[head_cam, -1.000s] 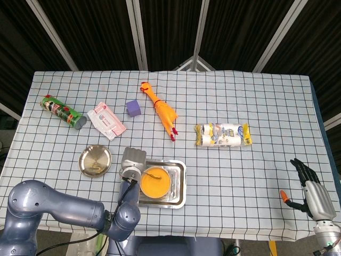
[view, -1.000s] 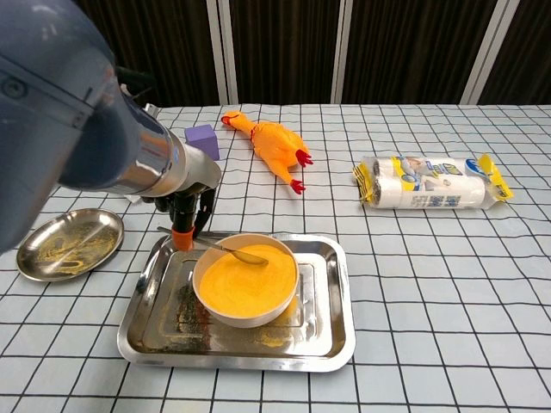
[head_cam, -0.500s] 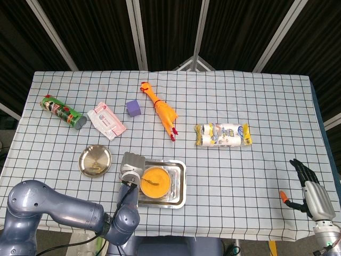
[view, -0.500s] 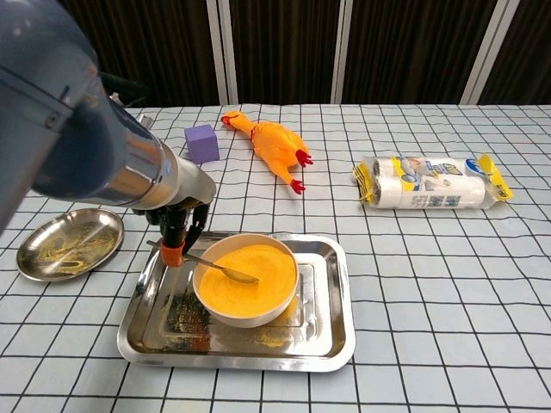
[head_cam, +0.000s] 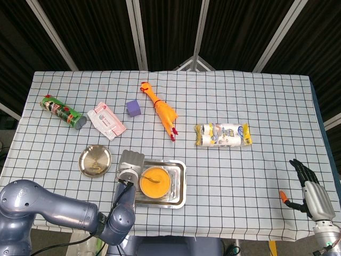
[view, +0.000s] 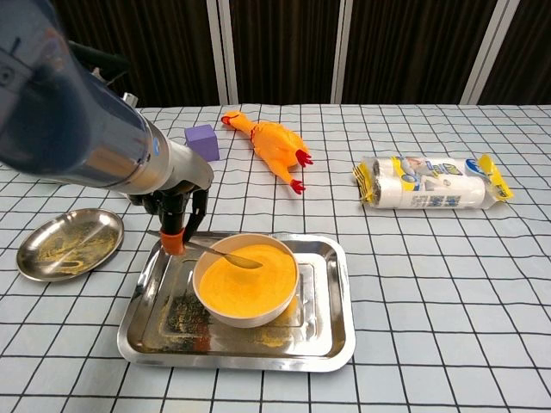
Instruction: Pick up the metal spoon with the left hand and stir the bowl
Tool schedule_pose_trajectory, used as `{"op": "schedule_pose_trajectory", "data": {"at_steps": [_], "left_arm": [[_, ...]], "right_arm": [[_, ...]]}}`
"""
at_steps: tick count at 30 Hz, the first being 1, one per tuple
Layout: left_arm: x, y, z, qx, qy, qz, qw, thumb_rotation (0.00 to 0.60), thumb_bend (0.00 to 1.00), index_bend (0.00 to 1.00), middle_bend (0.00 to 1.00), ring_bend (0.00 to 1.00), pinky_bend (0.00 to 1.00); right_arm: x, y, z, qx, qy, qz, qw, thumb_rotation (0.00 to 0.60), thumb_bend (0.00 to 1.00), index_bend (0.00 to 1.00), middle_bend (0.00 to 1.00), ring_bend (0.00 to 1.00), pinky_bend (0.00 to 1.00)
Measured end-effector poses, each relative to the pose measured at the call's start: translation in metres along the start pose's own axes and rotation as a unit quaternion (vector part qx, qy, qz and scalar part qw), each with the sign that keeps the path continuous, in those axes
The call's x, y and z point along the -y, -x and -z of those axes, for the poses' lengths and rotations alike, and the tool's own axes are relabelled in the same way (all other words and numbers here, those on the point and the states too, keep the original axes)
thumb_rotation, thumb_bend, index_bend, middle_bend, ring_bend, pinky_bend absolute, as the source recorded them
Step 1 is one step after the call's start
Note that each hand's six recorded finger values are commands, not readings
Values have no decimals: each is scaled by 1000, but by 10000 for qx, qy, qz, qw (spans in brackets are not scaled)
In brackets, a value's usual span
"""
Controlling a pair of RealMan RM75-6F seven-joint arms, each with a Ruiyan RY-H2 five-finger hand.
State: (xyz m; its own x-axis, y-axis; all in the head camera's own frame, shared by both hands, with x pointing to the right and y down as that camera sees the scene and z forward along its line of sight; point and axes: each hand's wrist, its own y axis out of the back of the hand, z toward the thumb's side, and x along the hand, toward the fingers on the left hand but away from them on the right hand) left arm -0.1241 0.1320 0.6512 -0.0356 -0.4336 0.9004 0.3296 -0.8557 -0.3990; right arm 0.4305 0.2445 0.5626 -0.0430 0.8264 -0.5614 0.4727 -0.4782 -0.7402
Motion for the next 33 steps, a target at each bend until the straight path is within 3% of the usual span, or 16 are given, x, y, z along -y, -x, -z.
{"op": "schedule_pose_trajectory", "data": {"at_steps": [9,23,33], "left_arm": [[8,4,2,-41,-206,411,9989,600,878,780,1000,934,947],[17,-6,5,-222,-250,632,9974,600,878,779,1000,934,947],[10,-13,-5,-204,6,455,9988,600,878,779,1000,934,947]], "right_arm": [[1,-1,0,18,66,-31,10000,600,404,0,0,0,0],[1,0,-1,32,96,-49,9999,600,404,0,0,0,0],[1,0,-1,24,134,-55,9999,600,404,0,0,0,0]]}}
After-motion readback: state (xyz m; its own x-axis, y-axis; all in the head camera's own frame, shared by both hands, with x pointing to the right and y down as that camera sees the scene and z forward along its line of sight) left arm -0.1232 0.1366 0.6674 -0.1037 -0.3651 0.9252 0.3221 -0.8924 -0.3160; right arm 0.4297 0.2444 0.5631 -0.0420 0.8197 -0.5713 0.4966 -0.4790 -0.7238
